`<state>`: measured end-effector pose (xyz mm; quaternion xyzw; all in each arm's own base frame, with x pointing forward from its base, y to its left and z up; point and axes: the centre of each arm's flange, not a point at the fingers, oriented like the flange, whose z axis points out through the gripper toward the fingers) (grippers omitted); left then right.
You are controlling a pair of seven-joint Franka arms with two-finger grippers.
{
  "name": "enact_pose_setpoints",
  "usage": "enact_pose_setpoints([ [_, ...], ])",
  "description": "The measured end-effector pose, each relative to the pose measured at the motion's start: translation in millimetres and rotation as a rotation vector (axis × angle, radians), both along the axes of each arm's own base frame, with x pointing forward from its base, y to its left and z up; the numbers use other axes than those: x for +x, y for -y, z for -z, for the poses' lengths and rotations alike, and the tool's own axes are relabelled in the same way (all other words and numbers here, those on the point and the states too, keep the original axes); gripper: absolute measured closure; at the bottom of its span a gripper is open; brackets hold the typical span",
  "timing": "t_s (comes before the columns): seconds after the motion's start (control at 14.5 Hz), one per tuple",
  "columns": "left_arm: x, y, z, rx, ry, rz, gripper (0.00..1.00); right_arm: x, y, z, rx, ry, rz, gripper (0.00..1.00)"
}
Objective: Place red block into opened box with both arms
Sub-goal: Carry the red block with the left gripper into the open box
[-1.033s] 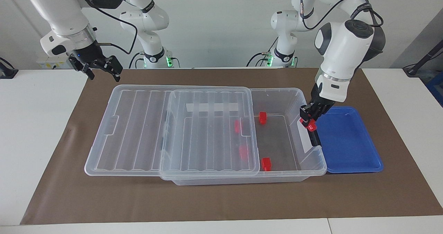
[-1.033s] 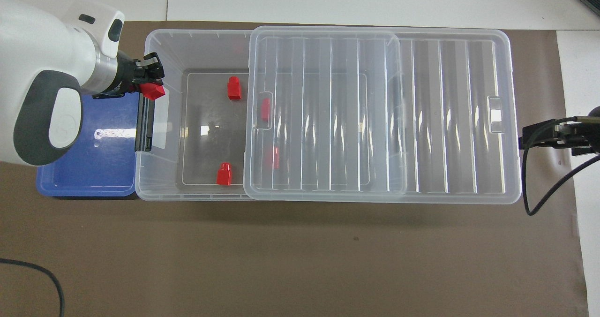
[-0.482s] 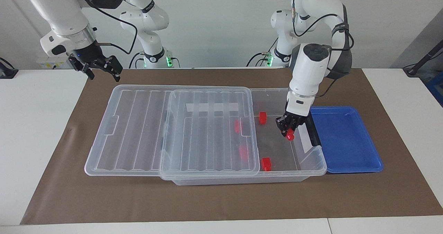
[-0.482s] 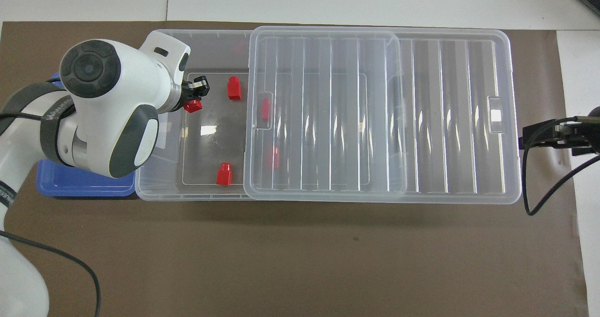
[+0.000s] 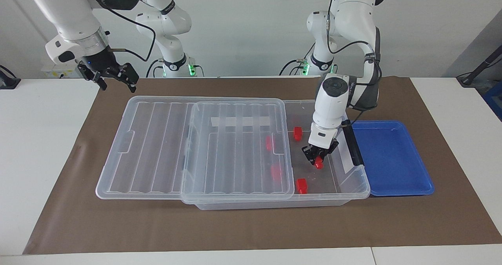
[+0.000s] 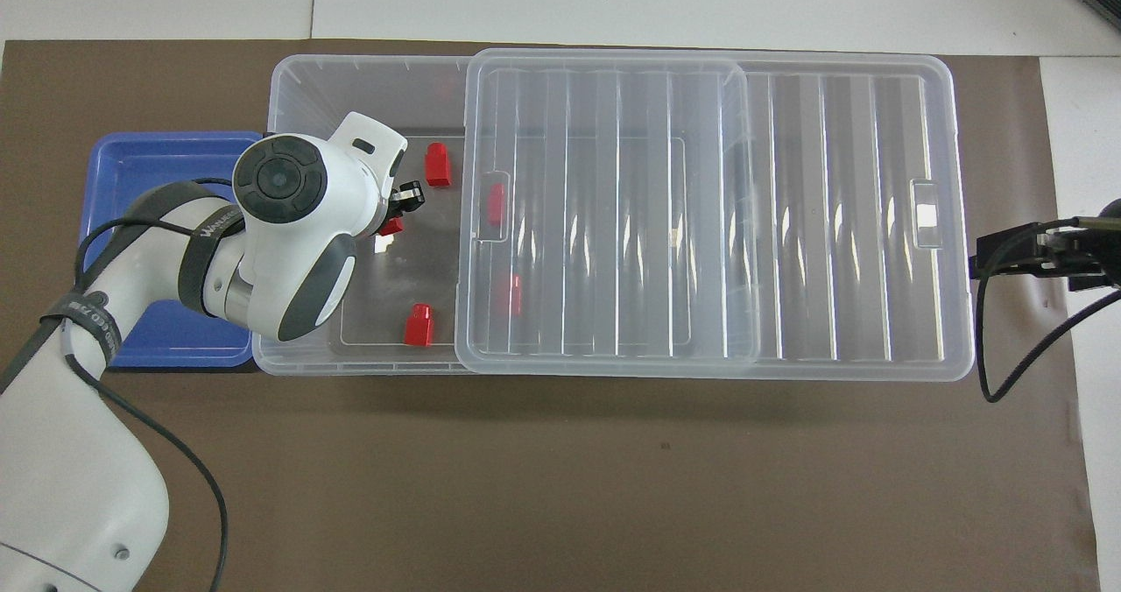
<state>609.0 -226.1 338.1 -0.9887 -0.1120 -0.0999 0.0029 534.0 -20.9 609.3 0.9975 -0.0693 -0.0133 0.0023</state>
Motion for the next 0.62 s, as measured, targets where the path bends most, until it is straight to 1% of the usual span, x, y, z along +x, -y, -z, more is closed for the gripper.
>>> enact_pose_setpoints([
  [0.28,-7.6,-2.9,28.2,-0.011,0.0,0.008,0.66,0.0,0.0,0.0,0.0,0.0,0.0,0.0],
  [0.62,-7.6,-3.1,27.4,-0.013,0.005,0.008,0.66,0.0,0.0,0.0,0.0,0.0,0.0,0.0],
])
